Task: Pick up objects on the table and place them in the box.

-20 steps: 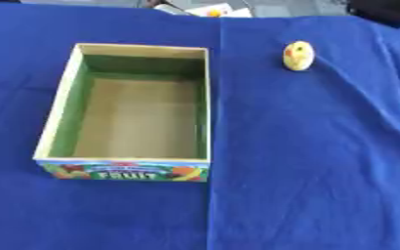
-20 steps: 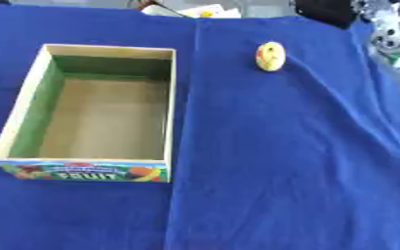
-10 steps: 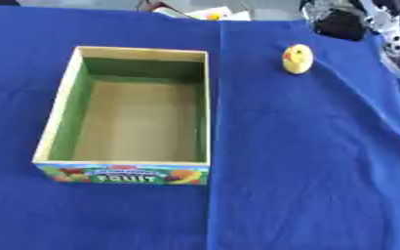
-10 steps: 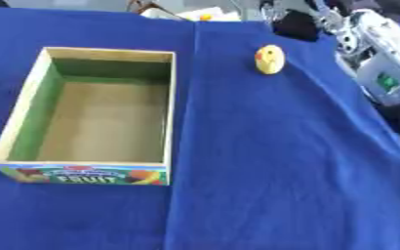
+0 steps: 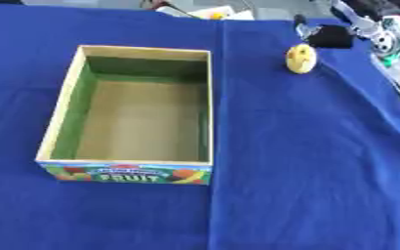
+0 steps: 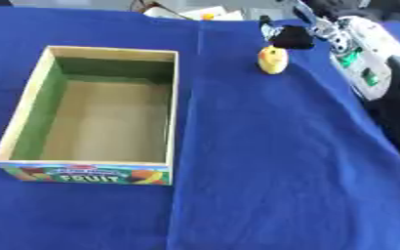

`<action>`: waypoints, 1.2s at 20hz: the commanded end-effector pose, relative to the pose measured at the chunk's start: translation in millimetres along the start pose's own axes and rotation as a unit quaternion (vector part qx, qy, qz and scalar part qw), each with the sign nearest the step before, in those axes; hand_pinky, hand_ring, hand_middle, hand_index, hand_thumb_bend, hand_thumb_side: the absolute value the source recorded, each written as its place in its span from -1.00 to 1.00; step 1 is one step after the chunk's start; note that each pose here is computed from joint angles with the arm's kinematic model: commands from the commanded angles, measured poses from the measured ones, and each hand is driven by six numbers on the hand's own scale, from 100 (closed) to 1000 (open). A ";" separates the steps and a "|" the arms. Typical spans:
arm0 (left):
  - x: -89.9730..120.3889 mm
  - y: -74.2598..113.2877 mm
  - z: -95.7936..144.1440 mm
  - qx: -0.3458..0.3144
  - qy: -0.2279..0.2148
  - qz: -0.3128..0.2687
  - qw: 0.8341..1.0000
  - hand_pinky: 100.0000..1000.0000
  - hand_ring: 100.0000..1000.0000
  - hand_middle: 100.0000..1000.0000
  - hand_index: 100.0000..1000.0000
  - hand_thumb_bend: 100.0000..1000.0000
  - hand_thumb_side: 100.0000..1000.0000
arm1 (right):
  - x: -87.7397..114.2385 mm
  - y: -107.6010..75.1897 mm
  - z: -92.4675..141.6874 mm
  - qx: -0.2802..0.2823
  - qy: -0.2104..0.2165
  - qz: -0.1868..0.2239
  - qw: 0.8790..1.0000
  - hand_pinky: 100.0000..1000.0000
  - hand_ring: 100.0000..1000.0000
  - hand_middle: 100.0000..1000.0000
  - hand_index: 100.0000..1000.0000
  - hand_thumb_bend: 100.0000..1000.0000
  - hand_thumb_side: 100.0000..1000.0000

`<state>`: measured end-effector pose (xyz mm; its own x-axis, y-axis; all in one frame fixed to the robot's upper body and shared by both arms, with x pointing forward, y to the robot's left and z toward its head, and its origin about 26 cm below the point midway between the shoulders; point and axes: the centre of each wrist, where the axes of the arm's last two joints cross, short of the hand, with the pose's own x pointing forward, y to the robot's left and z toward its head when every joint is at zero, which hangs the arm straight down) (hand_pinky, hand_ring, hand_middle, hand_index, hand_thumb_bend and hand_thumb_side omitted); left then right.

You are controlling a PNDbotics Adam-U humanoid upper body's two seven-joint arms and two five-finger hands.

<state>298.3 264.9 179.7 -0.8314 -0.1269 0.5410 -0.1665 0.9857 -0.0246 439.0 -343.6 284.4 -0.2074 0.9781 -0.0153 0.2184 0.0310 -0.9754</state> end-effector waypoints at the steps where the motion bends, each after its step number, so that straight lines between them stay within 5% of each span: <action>1: 5.1 1.2 -4.0 -0.007 -0.012 -0.002 1.000 0.06 0.61 0.66 0.60 -1.00 1.00 | -16.4 -9.5 -2.9 0.016 0.010 0.005 1.000 0.87 0.80 0.65 1.00 -0.88 0.54; 5: 5.1 1.2 -3.9 -0.008 -0.011 -0.004 1.000 0.06 0.61 0.66 0.60 -1.00 1.00 | -31.4 -4.8 -5.2 0.054 0.012 -0.004 0.998 0.89 0.81 0.75 1.00 -0.58 0.75; 10: 5.1 1.3 -4.0 -0.008 -0.011 -0.005 1.000 0.06 0.61 0.66 0.60 -1.00 1.00 | -44.4 -3.2 -1.5 0.094 -0.003 -0.003 0.996 0.91 0.80 0.83 1.00 -0.52 0.79; 20: 5.4 0.6 -5.2 -0.010 -0.013 -0.005 1.000 0.06 0.61 0.66 0.60 -1.00 1.00 | -54.9 -14.3 4.4 0.148 0.007 0.003 0.989 0.90 0.75 0.82 1.00 -0.72 0.32; 24: 5.6 -0.3 -5.7 -0.011 -0.013 -0.004 1.000 0.06 0.61 0.66 0.60 -1.00 1.00 | -50.9 -20.5 2.8 0.165 0.022 0.008 0.986 0.89 0.72 0.79 1.00 -0.68 0.31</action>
<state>298.4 264.7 180.1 -0.8294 -0.1322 0.5427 -0.1678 0.9857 -0.0163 449.2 -387.5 280.9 -0.1878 0.9822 0.0033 -0.1414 -0.0237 -0.9897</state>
